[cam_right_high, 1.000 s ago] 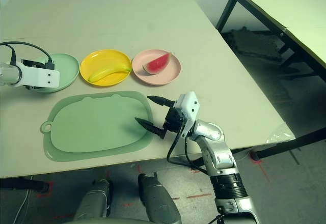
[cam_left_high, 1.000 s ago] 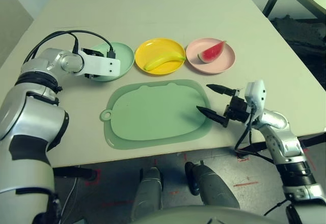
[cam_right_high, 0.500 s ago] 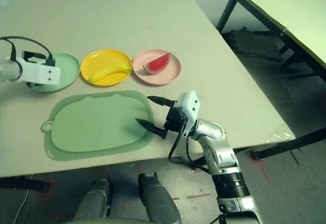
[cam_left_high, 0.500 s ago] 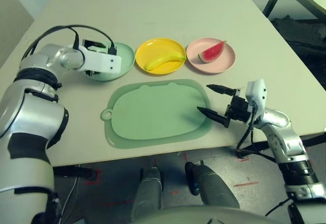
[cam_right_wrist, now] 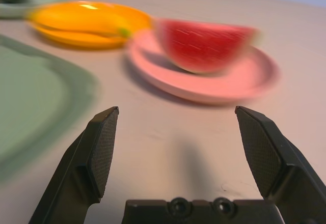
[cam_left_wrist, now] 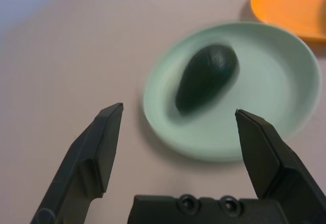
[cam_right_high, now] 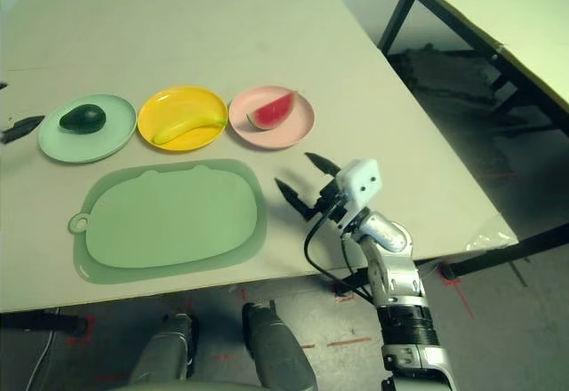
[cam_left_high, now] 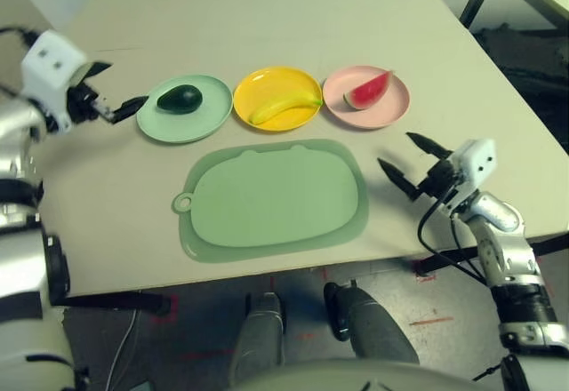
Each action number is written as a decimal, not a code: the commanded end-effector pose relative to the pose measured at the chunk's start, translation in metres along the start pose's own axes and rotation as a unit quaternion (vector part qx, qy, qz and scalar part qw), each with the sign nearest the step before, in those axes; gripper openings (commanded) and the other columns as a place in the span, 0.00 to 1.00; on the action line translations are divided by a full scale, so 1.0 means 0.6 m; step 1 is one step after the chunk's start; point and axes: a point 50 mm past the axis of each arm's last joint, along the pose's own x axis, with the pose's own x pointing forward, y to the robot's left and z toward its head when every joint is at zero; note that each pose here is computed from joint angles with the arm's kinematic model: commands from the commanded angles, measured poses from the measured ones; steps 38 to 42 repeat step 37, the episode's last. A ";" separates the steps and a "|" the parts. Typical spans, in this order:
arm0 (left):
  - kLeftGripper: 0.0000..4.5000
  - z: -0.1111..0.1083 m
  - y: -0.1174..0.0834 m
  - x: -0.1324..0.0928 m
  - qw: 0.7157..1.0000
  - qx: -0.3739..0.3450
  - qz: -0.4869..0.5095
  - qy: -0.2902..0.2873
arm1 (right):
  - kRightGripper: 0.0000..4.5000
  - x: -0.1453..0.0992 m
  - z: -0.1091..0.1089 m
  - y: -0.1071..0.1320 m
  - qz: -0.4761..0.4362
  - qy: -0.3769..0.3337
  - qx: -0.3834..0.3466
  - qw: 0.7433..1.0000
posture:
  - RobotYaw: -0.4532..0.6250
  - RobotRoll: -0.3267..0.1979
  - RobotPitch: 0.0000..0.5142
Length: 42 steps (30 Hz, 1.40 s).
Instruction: Place the fruits into color-matched plates.
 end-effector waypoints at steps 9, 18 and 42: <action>0.99 -0.040 -0.060 -0.034 0.982 -0.140 0.124 -0.006 | 1.00 -0.051 -0.027 -0.049 -0.106 0.013 0.006 0.994 | 0.43 0.62 0.40; 0.99 -0.055 -0.075 -0.035 0.977 -0.155 0.144 0.008 | 1.00 -0.080 -0.041 -0.097 -0.161 0.030 0.013 0.986 | 0.44 0.62 0.39; 0.99 -0.056 -0.046 -0.040 0.984 -0.109 0.142 0.024 | 1.00 -0.071 -0.036 -0.117 -0.164 0.019 0.001 0.986 | 0.45 0.62 0.36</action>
